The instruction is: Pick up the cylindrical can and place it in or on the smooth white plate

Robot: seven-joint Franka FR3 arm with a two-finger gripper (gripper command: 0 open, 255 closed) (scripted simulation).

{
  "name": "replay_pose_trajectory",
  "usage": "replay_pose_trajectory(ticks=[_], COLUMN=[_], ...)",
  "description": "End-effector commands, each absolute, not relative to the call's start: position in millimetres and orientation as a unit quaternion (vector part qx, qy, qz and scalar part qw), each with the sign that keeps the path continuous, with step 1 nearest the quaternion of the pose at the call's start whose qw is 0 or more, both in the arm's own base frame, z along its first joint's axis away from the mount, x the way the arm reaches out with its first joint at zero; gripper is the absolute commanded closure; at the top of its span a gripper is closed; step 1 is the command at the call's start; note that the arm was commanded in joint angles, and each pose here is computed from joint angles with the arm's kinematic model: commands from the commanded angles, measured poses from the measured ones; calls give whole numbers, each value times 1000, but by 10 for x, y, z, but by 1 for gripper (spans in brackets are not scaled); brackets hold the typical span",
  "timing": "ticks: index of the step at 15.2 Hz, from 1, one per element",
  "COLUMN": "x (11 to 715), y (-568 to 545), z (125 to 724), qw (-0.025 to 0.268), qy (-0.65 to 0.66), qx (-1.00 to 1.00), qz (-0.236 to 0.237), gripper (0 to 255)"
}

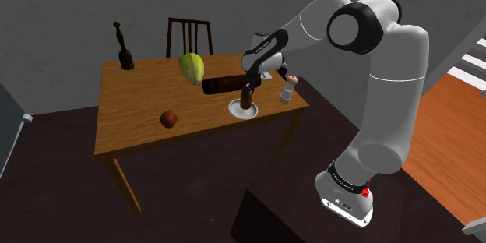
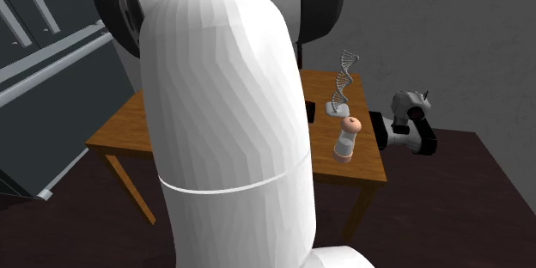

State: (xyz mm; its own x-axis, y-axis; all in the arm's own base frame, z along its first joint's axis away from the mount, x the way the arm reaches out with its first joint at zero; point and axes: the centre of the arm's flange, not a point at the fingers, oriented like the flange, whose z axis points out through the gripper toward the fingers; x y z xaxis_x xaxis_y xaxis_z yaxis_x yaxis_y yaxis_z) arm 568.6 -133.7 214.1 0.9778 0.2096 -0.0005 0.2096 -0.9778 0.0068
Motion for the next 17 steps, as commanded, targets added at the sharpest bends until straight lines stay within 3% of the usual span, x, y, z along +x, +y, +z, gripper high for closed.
replay_pose_trajectory(ticks=[1, 10, 11, 17], x=[5688, 5688, 5688, 5688], y=[-1340, -1340, -1340, -1339], z=[2039, 1973, 1974, 2105], qw=[4, 4, 4, 4], qy=[105, 105, 105, 105], qx=[994, 994, 994, 994], qz=[1, 1, 1, 1], gripper=[255, 255, 0, 0])
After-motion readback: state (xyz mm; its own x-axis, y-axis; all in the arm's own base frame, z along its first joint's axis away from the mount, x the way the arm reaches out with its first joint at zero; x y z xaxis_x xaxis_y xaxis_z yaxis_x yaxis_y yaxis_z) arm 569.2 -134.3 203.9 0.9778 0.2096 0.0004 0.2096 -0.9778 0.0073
